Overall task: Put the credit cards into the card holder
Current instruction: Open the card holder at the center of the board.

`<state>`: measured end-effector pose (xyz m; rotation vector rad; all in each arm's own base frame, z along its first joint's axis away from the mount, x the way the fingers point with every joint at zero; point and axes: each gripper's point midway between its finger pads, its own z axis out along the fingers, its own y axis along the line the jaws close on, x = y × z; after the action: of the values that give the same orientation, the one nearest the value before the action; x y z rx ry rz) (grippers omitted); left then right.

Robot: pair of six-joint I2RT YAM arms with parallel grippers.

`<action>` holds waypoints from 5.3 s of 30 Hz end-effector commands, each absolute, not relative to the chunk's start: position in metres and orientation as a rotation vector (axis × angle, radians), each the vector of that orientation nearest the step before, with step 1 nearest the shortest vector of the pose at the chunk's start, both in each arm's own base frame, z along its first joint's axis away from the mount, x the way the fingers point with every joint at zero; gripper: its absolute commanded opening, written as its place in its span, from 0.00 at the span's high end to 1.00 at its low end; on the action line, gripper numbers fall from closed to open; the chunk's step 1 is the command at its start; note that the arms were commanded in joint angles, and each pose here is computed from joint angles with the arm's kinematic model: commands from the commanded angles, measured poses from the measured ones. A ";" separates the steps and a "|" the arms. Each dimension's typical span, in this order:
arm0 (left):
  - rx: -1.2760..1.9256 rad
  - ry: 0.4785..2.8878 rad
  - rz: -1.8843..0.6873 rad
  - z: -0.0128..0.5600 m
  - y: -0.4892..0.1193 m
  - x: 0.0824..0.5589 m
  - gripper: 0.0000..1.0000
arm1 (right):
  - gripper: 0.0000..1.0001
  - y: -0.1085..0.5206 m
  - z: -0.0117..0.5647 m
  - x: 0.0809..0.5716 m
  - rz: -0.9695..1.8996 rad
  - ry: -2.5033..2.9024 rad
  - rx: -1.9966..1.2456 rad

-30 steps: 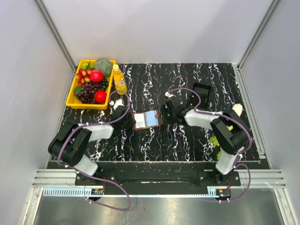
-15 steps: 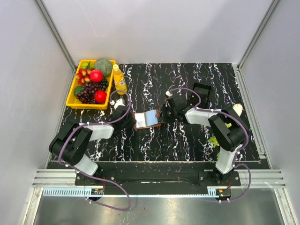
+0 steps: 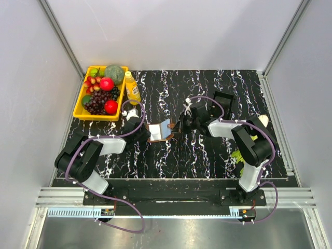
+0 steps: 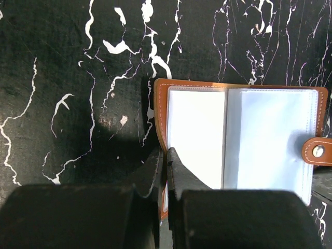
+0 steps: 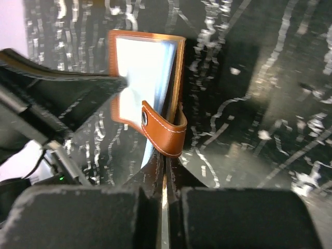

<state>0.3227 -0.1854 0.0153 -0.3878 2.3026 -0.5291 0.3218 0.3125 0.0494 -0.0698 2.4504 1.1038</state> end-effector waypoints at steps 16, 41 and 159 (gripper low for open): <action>-0.364 2.566 -0.454 -0.040 -0.173 0.260 1.00 | 1.00 0.355 0.064 0.323 1.011 2.384 -0.089; -0.329 2.595 -0.341 -0.042 -0.159 0.258 1.00 | 1.00 0.229 -0.019 0.324 0.439 2.548 0.126; -0.329 2.601 -0.436 -0.037 -0.171 0.249 0.89 | 0.75 0.317 -0.008 0.306 0.308 2.596 -0.272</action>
<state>0.2821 -0.1986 0.0179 -0.2941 2.4381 -0.6174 0.2870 0.3702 0.0218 -0.3486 2.5763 0.6018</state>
